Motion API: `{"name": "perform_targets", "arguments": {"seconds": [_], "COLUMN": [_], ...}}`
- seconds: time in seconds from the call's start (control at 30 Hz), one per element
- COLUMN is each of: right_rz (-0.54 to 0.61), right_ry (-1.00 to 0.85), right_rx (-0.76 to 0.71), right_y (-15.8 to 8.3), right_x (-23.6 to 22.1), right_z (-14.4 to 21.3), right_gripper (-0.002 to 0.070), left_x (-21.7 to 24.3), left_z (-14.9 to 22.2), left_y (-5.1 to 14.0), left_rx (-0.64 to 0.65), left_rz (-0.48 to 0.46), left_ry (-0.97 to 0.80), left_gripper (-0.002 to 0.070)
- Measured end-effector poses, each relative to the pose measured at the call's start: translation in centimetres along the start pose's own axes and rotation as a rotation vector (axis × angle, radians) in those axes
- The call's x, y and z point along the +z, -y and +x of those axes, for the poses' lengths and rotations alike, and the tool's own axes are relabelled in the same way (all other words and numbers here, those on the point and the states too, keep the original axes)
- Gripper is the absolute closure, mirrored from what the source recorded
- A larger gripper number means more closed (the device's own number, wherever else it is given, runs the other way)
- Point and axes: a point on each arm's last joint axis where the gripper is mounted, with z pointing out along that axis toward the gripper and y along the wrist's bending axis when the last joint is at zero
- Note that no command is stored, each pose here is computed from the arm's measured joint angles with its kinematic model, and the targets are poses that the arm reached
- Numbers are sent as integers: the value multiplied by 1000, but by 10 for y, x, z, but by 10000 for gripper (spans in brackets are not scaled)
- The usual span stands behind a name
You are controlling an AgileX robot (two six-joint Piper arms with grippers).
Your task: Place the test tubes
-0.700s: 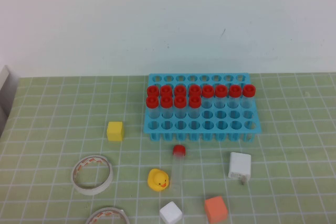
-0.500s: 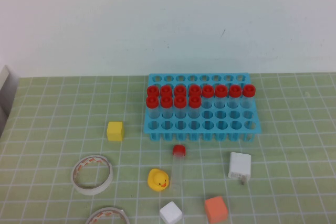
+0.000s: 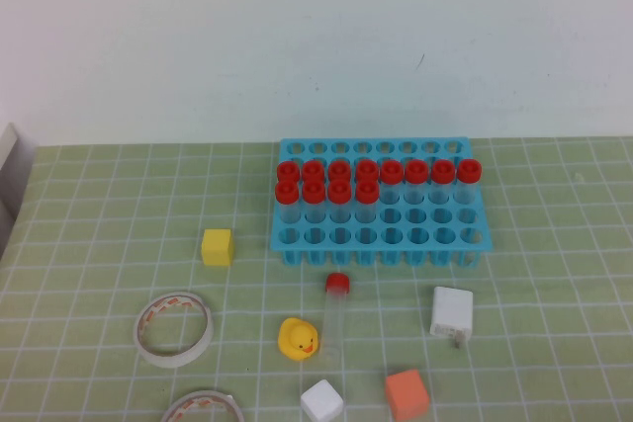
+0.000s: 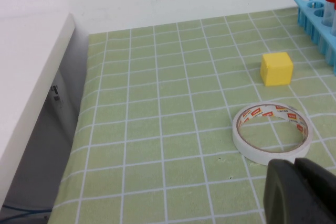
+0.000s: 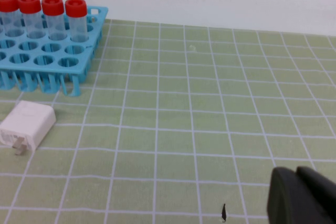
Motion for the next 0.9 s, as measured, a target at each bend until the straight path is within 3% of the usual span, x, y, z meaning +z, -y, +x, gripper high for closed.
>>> {"name": "perform_targets", "arguments": {"seconds": [0.67, 0.9], "right_rz": [23, 30], "right_ry": [-2, 85], "right_rx": [-70, -80], "right_y": [2, 2], "right_x": [0, 1], "right_z": [0, -6], "right_gripper": [678, 678], "left_x": [0, -1], "left_z": [0, -15], "left_y": [0, -1], "left_rx": [2, 10], "left_rz": [-1, -10], "left_ry": [4, 172], "left_gripper": [676, 676]}}
